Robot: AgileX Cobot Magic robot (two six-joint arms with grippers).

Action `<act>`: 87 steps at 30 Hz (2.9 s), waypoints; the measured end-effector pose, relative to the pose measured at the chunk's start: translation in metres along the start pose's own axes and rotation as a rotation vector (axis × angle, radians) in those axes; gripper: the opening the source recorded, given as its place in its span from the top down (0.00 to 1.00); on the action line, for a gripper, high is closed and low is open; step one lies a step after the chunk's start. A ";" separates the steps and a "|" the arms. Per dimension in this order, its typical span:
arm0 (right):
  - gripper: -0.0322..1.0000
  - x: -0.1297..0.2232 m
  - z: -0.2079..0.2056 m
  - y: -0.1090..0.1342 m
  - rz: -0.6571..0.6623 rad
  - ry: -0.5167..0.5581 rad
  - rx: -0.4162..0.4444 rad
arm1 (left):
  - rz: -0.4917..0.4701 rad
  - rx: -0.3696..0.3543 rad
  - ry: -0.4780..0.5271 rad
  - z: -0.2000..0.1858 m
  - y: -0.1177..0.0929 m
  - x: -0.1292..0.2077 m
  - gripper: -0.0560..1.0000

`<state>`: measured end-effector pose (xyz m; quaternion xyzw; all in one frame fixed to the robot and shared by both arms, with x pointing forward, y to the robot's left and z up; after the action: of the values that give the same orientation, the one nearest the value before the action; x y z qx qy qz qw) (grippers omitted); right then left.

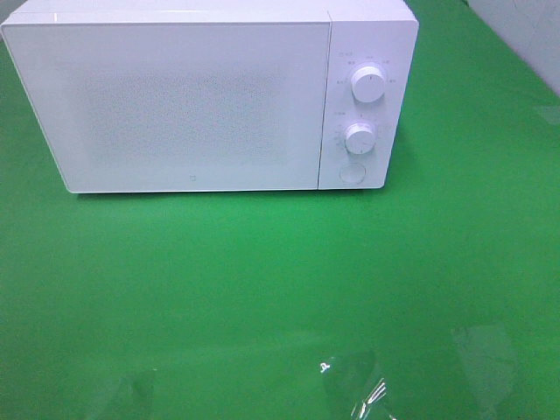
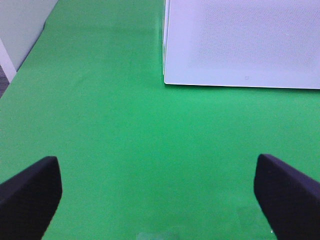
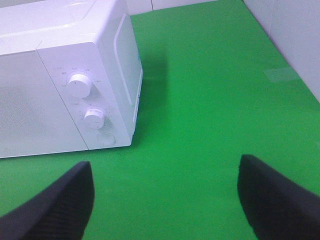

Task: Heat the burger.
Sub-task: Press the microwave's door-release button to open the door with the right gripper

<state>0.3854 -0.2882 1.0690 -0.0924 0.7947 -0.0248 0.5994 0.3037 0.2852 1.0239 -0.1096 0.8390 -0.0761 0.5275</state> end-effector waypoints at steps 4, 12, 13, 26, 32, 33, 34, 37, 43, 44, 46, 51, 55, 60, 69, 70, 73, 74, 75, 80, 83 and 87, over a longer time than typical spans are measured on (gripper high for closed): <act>0.23 -0.003 0.018 0.000 -0.010 -0.003 -0.001 | 0.000 0.000 0.000 0.000 0.000 0.000 0.04; 0.23 0.007 0.055 0.006 -0.018 -0.081 -0.008 | 0.000 0.000 0.000 0.000 0.000 0.000 0.04; 0.23 0.007 0.055 0.006 -0.018 -0.081 -0.008 | 0.000 0.000 0.000 0.000 0.000 0.000 0.04; 0.23 0.013 0.102 0.014 0.008 -0.209 -0.025 | 0.000 0.000 0.000 0.000 0.000 0.000 0.04; 0.23 0.024 0.131 0.018 0.000 -0.192 -0.030 | 0.000 0.000 0.000 0.000 0.000 0.000 0.04; 0.23 0.024 0.131 0.018 0.000 -0.192 -0.030 | 0.000 0.000 0.000 0.000 0.000 0.000 0.04; 0.23 0.029 0.140 0.017 -0.002 -0.180 -0.022 | 0.000 0.000 0.000 0.000 0.000 0.000 0.04; 0.23 0.039 0.154 0.011 0.003 -0.164 0.019 | 0.000 0.000 0.000 0.000 0.000 0.000 0.04; 0.23 0.047 0.164 0.010 0.008 -0.161 0.060 | 0.000 0.000 0.000 0.000 0.000 0.000 0.04; 0.23 0.049 0.165 0.017 -0.010 -0.163 0.059 | 0.000 0.000 0.000 0.000 0.000 0.000 0.04; 0.23 0.050 0.166 0.021 -0.024 -0.165 0.060 | 0.000 0.000 0.000 0.000 0.000 0.000 0.04; 0.23 0.056 0.170 0.045 -0.102 -0.172 0.056 | 0.000 0.000 0.000 0.000 0.000 0.000 0.04; 0.23 0.058 0.172 0.060 -0.123 -0.188 0.064 | 0.000 0.000 0.000 0.000 0.000 0.000 0.04; 0.23 0.064 0.171 0.082 -0.137 -0.201 0.048 | 0.000 0.000 0.000 0.000 0.000 0.000 0.04; 0.23 0.085 0.175 0.122 -0.165 -0.145 -0.002 | 0.000 0.000 0.000 0.000 0.000 0.000 0.04; 0.23 0.086 0.177 0.128 -0.165 -0.141 -0.007 | 0.000 0.000 0.000 0.000 0.000 0.000 0.04; 0.23 0.086 0.181 0.137 -0.166 -0.143 -0.013 | 0.000 0.000 0.000 0.000 0.000 0.000 0.04; 0.23 0.086 0.181 0.137 -0.166 -0.143 -0.013 | 0.000 0.000 0.000 0.000 0.000 0.000 0.04; 0.23 0.085 0.184 0.142 -0.165 -0.145 -0.016 | 0.000 0.000 0.000 0.000 0.000 0.000 0.04; 0.23 0.086 0.189 0.146 -0.160 -0.132 -0.021 | 0.000 0.000 0.000 0.000 0.000 0.000 0.04; 0.23 0.087 0.189 0.146 -0.157 -0.129 -0.023 | 0.000 0.000 0.000 0.000 0.000 0.000 0.04; 0.23 0.088 0.189 0.147 -0.113 -0.118 -0.030 | 0.000 0.000 0.000 0.000 0.000 0.000 0.04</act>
<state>0.5256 -0.1460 0.9103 -0.1473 0.7516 -0.0411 0.6416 0.3037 0.2852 1.0239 -0.1096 0.8390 -0.0761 0.5275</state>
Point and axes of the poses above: a point on each arm's last joint axis where the gripper is mounted, z pointing out along that axis toward the gripper, y along the wrist's bending axis when the last joint is at zero, x = y × z, the point moved 8 cm from there along z, pointing out along that axis toward the gripper, and after that the axes turned 15 degrees about -z, right-handed, at the moved point
